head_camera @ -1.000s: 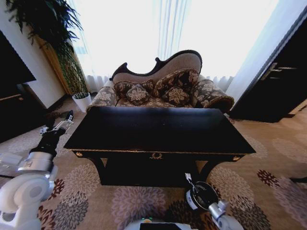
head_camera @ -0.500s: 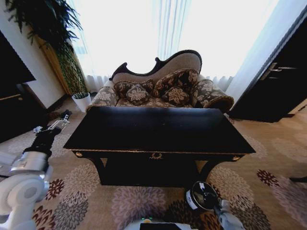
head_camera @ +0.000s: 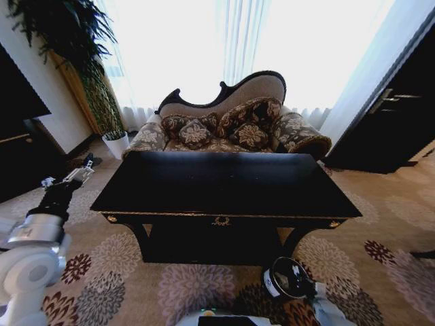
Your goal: Move to the front of the table and place the trash on the table into the trash bin.
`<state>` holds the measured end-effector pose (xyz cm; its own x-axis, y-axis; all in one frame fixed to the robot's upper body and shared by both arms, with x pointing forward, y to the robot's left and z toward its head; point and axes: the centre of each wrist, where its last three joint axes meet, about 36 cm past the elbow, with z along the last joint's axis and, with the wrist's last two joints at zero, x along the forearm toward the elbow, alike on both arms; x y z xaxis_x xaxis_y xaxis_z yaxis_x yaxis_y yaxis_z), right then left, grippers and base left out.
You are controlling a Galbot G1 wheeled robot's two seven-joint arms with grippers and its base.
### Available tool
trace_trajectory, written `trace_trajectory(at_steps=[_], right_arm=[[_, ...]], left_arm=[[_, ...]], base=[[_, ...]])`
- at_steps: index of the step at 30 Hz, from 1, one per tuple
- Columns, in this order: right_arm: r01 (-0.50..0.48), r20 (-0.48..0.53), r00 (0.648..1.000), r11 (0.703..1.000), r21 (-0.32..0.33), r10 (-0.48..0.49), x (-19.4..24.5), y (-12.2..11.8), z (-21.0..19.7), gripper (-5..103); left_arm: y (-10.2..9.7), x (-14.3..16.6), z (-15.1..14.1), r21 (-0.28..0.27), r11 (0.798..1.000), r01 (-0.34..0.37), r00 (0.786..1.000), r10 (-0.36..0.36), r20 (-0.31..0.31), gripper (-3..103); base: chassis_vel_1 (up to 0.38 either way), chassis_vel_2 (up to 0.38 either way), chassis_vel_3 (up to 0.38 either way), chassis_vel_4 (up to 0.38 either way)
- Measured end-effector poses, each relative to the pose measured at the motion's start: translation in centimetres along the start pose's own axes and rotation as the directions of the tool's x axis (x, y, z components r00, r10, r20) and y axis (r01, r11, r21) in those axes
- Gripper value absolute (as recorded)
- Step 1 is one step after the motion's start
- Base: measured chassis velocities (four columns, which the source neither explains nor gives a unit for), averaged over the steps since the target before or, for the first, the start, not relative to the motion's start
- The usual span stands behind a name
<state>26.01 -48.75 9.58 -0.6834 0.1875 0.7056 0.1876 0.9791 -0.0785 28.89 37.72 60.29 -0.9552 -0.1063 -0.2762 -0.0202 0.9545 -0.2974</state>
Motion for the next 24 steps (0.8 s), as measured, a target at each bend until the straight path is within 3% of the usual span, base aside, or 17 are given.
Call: trace_trajectory(at_steps=[2,4,8,10,13,14,16,19,22,24], right_arm=[[0.020,-0.002,1.000,1.000,-0.007,-0.020,0.1,0.8,0.3,18],[0.030,-0.002,1.000,0.999,-0.011,-0.030,0.2,1.2,0.5,18],[0.053,-0.002,0.999,0.998,-0.023,-0.053,0.6,2.2,1.3,39],[0.055,-0.001,0.998,0.998,-0.024,-0.055,0.7,2.3,1.4,39],[0.079,0.011,0.997,0.996,-0.035,-0.078,1.6,2.9,2.1,55],[0.079,0.011,0.997,0.996,-0.035,-0.078,1.6,2.9,2.1,55],[0.126,0.037,0.991,0.991,-0.042,-0.125,2.8,3.9,2.7,66],[0.179,0.075,0.982,0.983,-0.036,-0.176,3.8,5.0,3.1,71],[0.266,0.173,0.950,0.964,-0.017,-0.259,5.8,7.2,2.4,88],[0.284,0.200,0.940,0.959,-0.010,-0.276,6.3,7.6,2.2,88]], left_arm=[[-0.1,-0.1,-0.1,0.000,1.000,0.000,1.000,0.000,0.002,100],[-0.2,-0.1,-0.1,0.002,1.000,-0.002,1.000,0.002,0.002,100],[-0.6,0.2,-0.1,0.005,1.000,-0.009,1.000,0.009,0.000,100],[-0.6,0.3,-0.1,0.004,1.000,-0.008,1.000,0.008,0.000,100],[-0.3,0.4,-0.4,0.001,1.000,-0.004,1.000,0.004,0.003,100],[-0.3,0.4,-0.4,0.001,1.000,-0.004,1.000,0.004,0.003,100],[-0.3,0.4,-0.5,0.006,1.000,-0.005,1.000,0.005,0.005,100],[-0.4,0.3,-0.3,0.012,1.000,-0.008,1.000,0.008,0.004,100],[-0.7,0.3,0.4,0.025,1.000,-0.014,1.000,0.014,-0.007,100],[-0.9,0.3,0.6,0.030,0.999,-0.018,1.000,0.018,-0.011,100]], base=[[0.000,0.000,0.000,0.000],[0.000,0.000,0.000,0.000],[0.000,0.000,0.000,0.000],[0.000,0.000,0.000,0.000],[0.000,0.000,0.000,0.000],[0.000,0.000,0.000,0.000],[0.000,0.000,0.000,0.000],[0.000,0.000,0.000,0.000],[0.000,0.000,0.000,0.000],[0.000,0.000,0.000,0.000]])
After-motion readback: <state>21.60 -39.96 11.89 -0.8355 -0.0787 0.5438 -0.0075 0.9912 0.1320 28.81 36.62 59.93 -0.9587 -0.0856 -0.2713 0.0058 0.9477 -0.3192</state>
